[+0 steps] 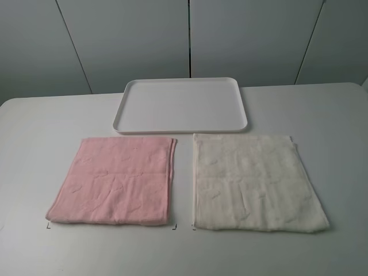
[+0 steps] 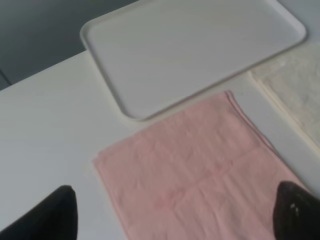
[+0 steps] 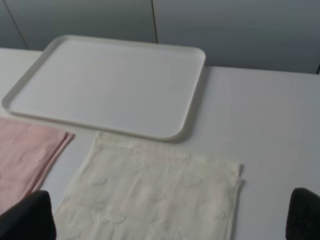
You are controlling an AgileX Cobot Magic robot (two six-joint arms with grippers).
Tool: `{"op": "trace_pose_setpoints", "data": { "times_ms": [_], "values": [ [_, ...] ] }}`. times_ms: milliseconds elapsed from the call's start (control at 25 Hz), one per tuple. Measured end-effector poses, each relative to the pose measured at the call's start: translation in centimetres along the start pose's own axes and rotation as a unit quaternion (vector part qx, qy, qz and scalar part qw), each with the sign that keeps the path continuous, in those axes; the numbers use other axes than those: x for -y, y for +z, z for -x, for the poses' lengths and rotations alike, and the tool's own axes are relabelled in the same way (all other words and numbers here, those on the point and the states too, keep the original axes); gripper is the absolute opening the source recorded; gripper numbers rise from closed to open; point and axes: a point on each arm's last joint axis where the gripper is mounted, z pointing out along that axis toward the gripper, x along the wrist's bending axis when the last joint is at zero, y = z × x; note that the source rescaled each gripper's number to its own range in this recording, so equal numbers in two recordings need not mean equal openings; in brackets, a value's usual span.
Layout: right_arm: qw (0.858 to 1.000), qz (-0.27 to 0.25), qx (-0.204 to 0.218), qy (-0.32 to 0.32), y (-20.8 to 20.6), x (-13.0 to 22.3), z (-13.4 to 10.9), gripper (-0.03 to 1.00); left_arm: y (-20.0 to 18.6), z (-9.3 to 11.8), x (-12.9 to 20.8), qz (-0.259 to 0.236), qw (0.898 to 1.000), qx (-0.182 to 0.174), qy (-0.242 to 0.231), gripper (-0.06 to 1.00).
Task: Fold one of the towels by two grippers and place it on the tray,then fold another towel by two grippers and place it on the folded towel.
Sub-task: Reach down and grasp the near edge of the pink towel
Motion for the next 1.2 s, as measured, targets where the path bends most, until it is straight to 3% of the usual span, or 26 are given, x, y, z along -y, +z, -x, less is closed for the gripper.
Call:
{"op": "trace_pose_setpoints", "data": {
  "times_ms": [200, 320, 480, 720, 960, 1200],
  "values": [
    [0.996, -0.043, -0.033, -0.068, 3.0, -0.8, 0.6, 1.00, 4.4, -2.1, -1.9, -0.050, 0.997, 0.050, 0.035, 1.00],
    [0.989, -0.057, -0.069, -0.120, 4.6, -1.1, 0.4, 1.00, 7.0, -2.3, -1.7, -0.093, 0.986, 0.085, 0.111, 1.00],
    [0.975, -0.088, -0.116, -0.166, 6.6, -1.2, -0.3, 1.00, 9.4, -1.8, -1.0, -0.150, 0.950, 0.109, 0.251, 1.00],
    [0.956, -0.120, -0.168, -0.210, 9.3, -2.9, -1.8, 1.00, 12.3, -1.8, 0.1, -0.226, 0.898, 0.120, 0.357, 1.00],
    [0.929, -0.158, -0.214, -0.256, 11.8, -3.8, -3.8, 1.00, 14.7, -2.0, 1.6, -0.276, 0.863, 0.159, 0.392, 1.00],
    [0.885, -0.206, -0.251, -0.333, 14.2, -3.2, -7.6, 1.00, 16.7, -1.8, 5.1, -0.326, 0.821, 0.212, 0.417, 1.00]
  ]
}}
